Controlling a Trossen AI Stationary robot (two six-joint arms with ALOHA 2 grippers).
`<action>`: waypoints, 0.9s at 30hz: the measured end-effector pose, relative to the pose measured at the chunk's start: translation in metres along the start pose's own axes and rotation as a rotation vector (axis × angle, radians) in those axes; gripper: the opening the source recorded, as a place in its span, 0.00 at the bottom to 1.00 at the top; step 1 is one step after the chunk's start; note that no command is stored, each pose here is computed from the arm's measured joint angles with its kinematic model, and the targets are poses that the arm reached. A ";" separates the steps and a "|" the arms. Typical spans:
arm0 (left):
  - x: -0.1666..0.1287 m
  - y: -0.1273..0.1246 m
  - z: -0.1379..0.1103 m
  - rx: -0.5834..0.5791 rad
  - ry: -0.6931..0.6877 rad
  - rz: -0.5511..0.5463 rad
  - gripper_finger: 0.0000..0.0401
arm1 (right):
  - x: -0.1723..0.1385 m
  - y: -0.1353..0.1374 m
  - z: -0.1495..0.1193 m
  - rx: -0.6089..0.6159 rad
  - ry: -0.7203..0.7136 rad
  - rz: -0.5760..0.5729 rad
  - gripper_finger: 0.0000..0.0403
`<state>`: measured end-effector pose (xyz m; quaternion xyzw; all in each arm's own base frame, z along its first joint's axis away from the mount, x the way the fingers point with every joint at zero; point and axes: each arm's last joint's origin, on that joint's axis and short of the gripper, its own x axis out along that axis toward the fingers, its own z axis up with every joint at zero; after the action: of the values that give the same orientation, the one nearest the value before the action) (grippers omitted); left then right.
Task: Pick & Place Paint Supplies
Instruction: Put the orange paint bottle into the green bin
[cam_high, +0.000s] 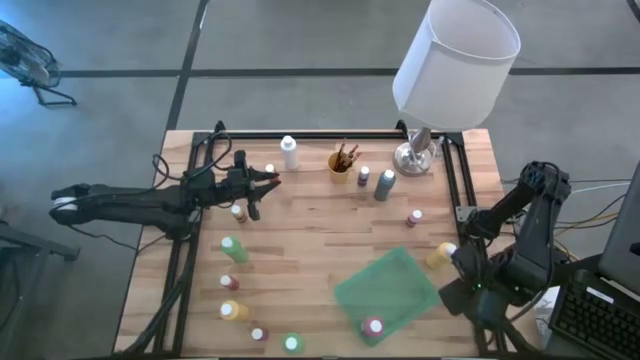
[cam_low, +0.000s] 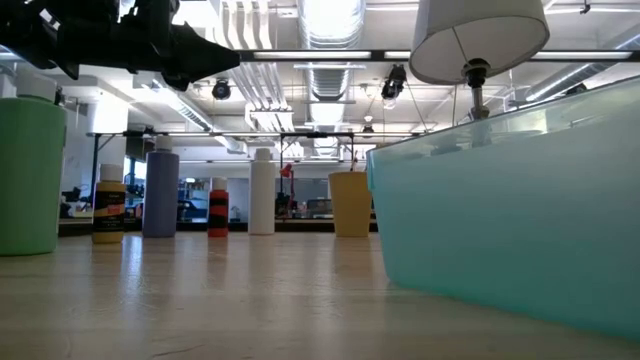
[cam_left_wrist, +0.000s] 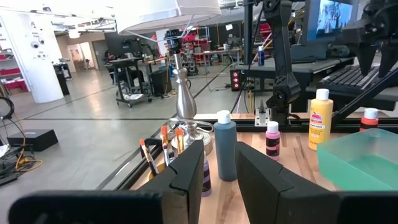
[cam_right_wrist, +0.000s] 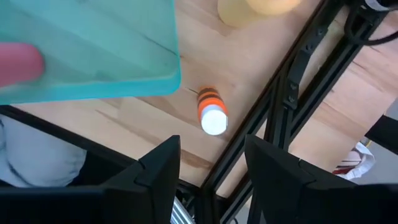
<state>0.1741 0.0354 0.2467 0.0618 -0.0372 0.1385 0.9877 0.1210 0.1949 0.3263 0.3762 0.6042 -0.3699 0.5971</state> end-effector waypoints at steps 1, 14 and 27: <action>0.000 0.000 0.000 0.000 0.000 0.000 0.24 | 0.002 0.000 -0.002 0.007 -0.004 -0.008 0.42; 0.000 0.000 0.000 0.000 0.000 0.001 0.24 | 0.038 0.000 -0.016 -0.017 -0.004 -0.126 0.46; 0.000 0.000 0.000 0.015 0.000 0.001 0.24 | 0.063 -0.002 -0.014 -0.032 0.035 -0.072 0.40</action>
<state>0.1740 0.0356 0.2467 0.0690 -0.0361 0.1391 0.9872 0.1123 0.2073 0.2639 0.3511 0.6338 -0.3746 0.5786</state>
